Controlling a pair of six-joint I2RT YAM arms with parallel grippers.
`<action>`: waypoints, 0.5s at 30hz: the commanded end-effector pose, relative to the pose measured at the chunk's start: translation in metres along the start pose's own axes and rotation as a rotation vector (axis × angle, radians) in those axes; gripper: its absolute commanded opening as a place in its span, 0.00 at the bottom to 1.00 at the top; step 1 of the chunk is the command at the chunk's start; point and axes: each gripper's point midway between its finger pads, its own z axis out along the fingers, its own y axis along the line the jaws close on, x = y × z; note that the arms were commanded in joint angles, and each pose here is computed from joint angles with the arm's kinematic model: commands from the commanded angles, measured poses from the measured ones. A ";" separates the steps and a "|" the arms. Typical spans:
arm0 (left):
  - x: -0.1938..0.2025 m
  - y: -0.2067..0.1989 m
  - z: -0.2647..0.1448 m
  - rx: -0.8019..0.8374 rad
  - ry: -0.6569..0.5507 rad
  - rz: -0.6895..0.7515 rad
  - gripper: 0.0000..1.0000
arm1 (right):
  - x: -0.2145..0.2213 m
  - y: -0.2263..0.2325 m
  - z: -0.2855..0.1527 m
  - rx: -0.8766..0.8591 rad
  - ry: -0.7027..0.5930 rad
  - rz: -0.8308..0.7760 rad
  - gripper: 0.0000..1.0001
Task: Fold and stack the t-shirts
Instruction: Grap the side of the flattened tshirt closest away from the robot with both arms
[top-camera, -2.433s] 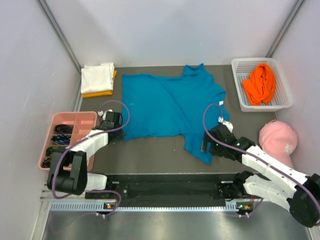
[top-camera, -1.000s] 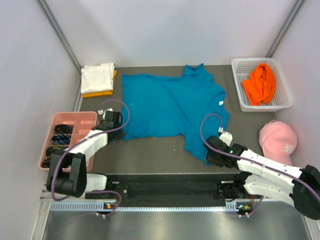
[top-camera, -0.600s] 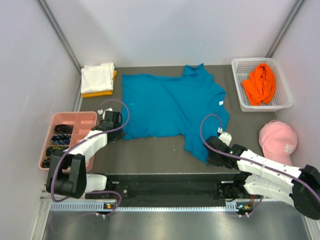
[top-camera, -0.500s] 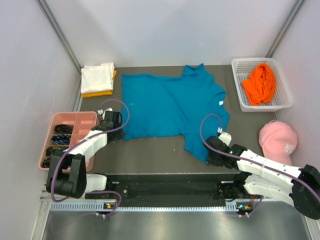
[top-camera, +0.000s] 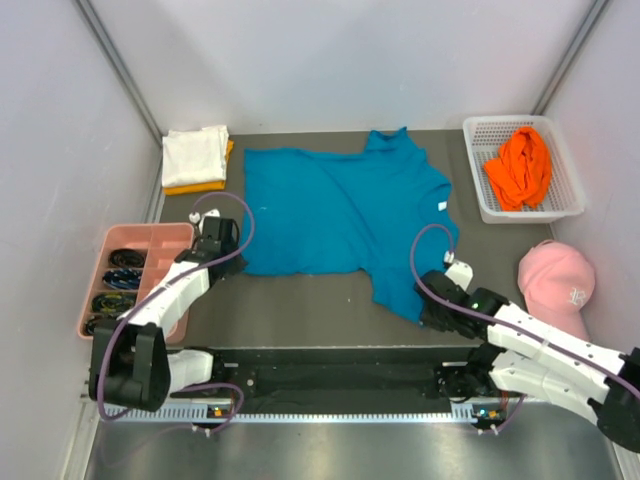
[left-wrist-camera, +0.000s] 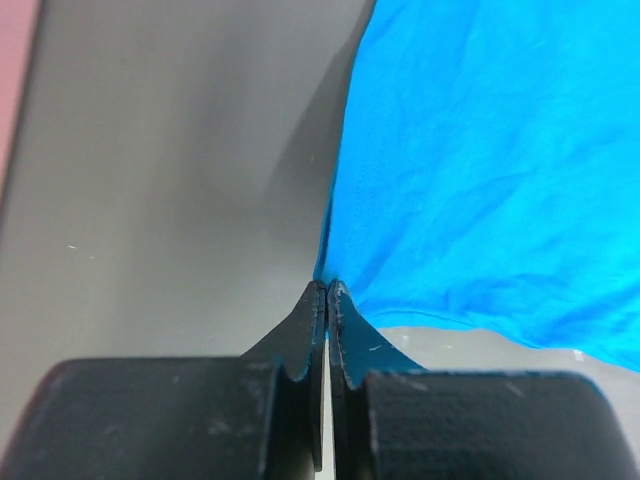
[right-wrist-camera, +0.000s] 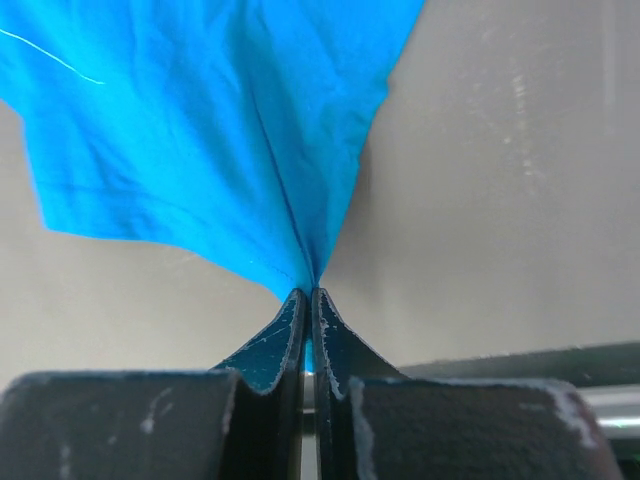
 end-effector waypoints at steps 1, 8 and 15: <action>-0.029 -0.005 -0.021 0.015 -0.077 -0.005 0.00 | -0.023 -0.004 -0.029 0.017 -0.071 -0.006 0.00; -0.035 0.000 -0.034 0.003 -0.093 -0.007 0.00 | -0.035 -0.014 -0.052 0.032 -0.109 0.000 0.00; -0.051 0.017 -0.059 -0.051 -0.142 -0.016 0.00 | -0.040 -0.018 -0.061 0.033 -0.128 0.025 0.00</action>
